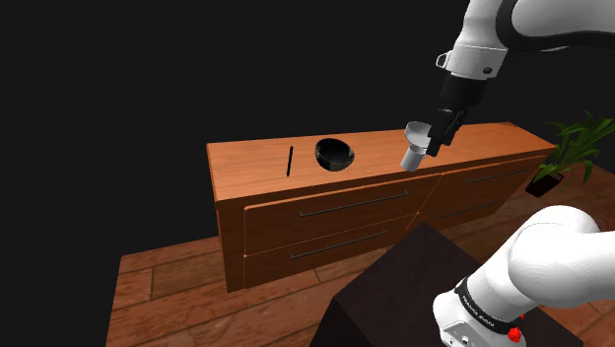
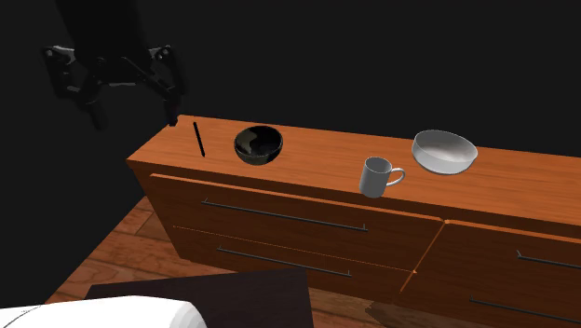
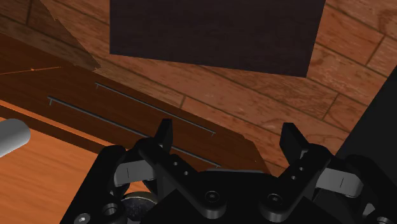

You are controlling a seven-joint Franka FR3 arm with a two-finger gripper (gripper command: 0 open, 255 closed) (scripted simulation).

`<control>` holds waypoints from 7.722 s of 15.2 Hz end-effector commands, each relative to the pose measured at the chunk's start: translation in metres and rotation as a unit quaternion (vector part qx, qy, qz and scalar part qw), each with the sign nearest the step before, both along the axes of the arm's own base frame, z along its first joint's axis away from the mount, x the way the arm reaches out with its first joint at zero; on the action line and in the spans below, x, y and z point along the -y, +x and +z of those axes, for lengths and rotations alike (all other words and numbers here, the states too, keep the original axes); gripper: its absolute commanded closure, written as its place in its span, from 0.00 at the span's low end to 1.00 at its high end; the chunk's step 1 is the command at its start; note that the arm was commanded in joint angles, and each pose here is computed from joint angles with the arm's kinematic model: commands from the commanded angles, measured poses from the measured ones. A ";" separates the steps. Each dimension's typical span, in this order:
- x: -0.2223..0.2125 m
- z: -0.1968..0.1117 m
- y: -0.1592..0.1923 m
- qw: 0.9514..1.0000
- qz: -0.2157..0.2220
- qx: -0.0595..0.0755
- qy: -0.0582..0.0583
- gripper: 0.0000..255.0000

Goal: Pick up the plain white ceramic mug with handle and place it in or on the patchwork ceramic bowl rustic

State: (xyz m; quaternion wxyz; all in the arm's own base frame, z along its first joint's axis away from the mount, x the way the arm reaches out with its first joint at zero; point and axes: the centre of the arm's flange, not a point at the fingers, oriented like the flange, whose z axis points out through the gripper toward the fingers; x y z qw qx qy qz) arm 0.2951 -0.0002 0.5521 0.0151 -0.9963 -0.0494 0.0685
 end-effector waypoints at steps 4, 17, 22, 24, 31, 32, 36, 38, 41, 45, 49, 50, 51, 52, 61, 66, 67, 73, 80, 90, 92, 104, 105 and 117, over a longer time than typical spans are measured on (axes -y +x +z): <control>0.030 -0.019 0.017 1.000 -0.005 -0.001 -0.002 0.00; 0.161 -0.102 0.088 1.000 -0.025 -0.006 -0.011 0.00; 0.213 -0.133 0.114 0.999 -0.032 -0.008 -0.015 0.00; 0.234 -0.145 0.124 0.999 -0.036 -0.008 -0.016 0.00; 0.308 -0.188 0.158 0.999 -0.046 -0.011 -0.021 0.00; 0.318 -0.194 0.163 0.999 -0.048 -0.011 -0.022 0.00; 0.361 -0.218 0.181 0.998 -0.054 -0.013 -0.025 0.00; 0.383 -0.231 0.190 0.998 -0.057 -0.013 -0.026 0.00; 0.415 -0.249 0.203 0.998 -0.062 -0.015 -0.028 0.00; 0.458 -0.272 0.220 0.997 -0.068 -0.016 -0.031 0.00; 0.458 -0.293 0.217 0.997 -0.068 -0.016 -0.031 0.00; 0.458 -0.298 0.216 0.997 -0.068 -0.016 -0.031 0.00; 0.458 -0.303 0.215 0.997 -0.068 -0.016 -0.031 0.00; 0.458 -0.308 0.214 0.997 -0.068 -0.016 -0.031 0.00; 0.458 -0.311 0.213 0.997 -0.068 -0.016 -0.031 0.00; 0.458 -0.311 0.213 0.997 -0.068 -0.016 -0.031 1.00; 0.458 -0.311 0.213 0.997 -0.068 -0.016 -0.031 1.00; 0.458 -0.301 0.213 0.997 -0.068 -0.016 -0.031 1.00; 0.458 -0.264 0.213 0.997 -0.068 -0.016 -0.031 1.00; 0.458 -0.211 0.213 0.997 -0.068 -0.016 -0.031 1.00; 0.458 -0.200 0.213 0.997 -0.068 -0.016 -0.031 1.00; 0.458 -0.140 0.213 0.997 -0.068 -0.016 -0.031 1.00; 0.447 -0.139 0.220 0.997 -0.068 -0.016 -0.031 1.00; 0.308 -0.129 0.294 0.997 -0.068 -0.016 -0.031 1.00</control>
